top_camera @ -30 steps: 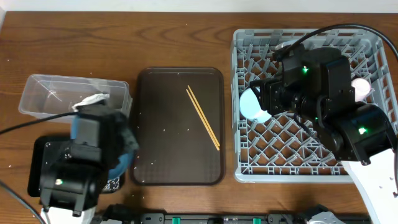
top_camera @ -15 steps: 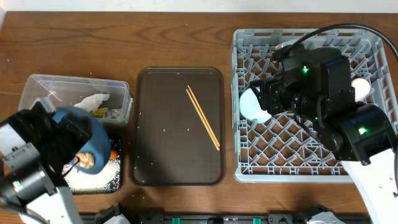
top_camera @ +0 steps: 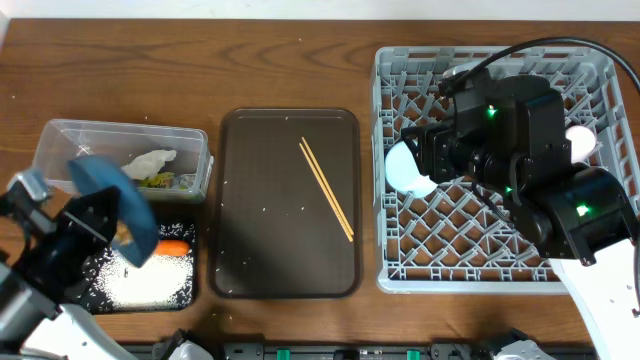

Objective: Sort waste into correct bins and load items into the dishwasher rack

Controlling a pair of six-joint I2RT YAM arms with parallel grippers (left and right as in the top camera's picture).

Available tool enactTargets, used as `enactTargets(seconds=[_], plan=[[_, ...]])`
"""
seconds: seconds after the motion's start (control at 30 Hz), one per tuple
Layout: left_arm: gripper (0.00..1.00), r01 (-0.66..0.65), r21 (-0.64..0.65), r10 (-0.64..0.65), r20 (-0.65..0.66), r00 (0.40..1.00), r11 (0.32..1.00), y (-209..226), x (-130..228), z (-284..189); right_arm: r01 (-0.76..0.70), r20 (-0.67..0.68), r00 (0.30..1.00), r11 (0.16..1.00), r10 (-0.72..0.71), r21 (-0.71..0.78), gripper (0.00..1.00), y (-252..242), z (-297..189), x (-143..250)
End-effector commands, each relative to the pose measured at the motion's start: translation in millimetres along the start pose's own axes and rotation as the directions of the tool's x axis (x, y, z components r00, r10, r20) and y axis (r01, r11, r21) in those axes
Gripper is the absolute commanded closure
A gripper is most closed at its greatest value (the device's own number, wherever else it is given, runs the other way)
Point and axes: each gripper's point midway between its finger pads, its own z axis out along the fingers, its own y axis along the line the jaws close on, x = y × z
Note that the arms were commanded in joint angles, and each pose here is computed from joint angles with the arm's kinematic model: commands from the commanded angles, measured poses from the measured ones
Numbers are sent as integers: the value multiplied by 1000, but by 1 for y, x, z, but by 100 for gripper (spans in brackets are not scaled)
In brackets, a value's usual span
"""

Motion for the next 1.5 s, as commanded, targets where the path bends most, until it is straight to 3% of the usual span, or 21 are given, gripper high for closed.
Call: enactTargets(seconds=[0.0, 0.17, 0.63, 0.8, 0.97, 1.23, 1.47], plan=[[94, -80, 103, 77, 41, 996, 991, -18, 0, -8, -16, 18, 1000, 1000, 16, 12, 42, -5, -1, -5], [94, -97, 122, 83, 115, 990, 988, -17, -8, -22, -17, 9, 1000, 1000, 16, 14, 42, -6, -1, -3], [94, 149, 103, -167, 204, 965, 983, 36, 3, -30, -17, 11, 1000, 1000, 17, 14, 42, -6, -1, -3], [94, 62, 278, -137, 258, 957, 958, 12, -5, -36, -17, 13, 1000, 1000, 16, 13, 42, -5, -1, -4], [94, 139, 240, -196, 233, 953, 961, 31, -3, -32, -17, 9, 1000, 1000, 17, 14, 42, -6, -1, -3], [94, 247, 287, -330, 290, 898, 926, 57, -8, -42, -17, 9, 1000, 1000, 17, 14, 42, -6, -1, -3], [94, 383, 338, -487, 319, 813, 860, 91, -3, -48, -17, 10, 1000, 1000, 17, 14, 41, -6, -1, -3]])
